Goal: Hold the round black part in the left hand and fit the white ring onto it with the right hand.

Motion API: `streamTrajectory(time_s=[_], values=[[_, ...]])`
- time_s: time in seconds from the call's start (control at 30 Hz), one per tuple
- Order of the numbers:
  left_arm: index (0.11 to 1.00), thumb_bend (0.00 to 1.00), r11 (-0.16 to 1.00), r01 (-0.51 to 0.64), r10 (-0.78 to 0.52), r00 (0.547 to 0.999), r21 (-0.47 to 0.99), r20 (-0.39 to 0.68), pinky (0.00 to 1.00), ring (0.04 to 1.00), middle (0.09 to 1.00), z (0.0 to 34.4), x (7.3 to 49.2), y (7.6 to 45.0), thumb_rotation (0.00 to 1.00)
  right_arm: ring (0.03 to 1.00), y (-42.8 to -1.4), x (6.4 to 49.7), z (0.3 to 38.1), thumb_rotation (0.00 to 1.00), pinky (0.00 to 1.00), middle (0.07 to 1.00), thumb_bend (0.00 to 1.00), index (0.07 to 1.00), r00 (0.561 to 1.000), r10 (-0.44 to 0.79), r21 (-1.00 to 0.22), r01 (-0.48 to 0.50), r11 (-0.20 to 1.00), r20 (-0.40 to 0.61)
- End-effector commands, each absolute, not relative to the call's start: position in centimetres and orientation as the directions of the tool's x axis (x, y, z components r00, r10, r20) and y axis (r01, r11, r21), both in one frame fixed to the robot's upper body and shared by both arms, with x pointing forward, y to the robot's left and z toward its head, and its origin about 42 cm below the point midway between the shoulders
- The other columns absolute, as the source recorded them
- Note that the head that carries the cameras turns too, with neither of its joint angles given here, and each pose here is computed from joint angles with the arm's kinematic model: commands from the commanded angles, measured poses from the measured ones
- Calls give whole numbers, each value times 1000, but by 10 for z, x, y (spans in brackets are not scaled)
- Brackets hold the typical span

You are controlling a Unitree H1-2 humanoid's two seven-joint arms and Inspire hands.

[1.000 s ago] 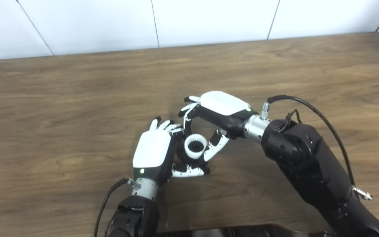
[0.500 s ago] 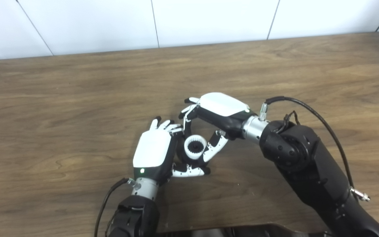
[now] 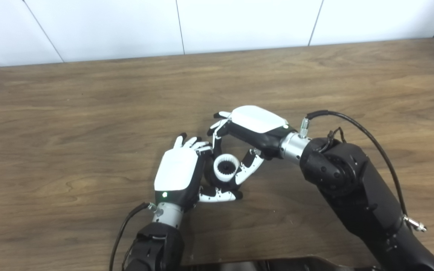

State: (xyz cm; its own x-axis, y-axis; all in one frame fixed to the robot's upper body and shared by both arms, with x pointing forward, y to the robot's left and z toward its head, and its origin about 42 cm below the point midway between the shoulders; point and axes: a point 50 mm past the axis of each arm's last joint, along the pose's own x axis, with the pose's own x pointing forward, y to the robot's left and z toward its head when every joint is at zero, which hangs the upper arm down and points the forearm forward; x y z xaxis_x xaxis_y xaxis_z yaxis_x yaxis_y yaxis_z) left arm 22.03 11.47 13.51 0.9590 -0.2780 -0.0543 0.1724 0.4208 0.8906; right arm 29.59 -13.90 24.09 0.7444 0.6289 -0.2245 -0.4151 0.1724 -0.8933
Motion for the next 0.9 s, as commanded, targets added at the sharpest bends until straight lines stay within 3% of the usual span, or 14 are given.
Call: streamTrajectory(time_s=[0.0,0.77,0.8,0.87], values=[[480,526,384,297,-305,934,874,-184,1000,891,781,118,212,112,56,963,-140,299,252,134,943,820,523,484,761,627,-915,-357,188,-168],[480,525,382,294,-307,934,876,-180,1000,889,780,117,213,111,55,960,-142,296,250,151,937,837,525,493,742,645,-931,-341,127,-184],[480,526,382,294,-308,934,876,-179,1000,888,779,118,213,111,56,959,-142,296,250,202,938,838,763,564,742,645,-932,-341,126,-184],[480,526,382,294,-308,934,876,-179,1000,888,778,118,213,111,56,957,-142,296,251,229,939,840,890,601,742,644,-931,-342,126,-186]])
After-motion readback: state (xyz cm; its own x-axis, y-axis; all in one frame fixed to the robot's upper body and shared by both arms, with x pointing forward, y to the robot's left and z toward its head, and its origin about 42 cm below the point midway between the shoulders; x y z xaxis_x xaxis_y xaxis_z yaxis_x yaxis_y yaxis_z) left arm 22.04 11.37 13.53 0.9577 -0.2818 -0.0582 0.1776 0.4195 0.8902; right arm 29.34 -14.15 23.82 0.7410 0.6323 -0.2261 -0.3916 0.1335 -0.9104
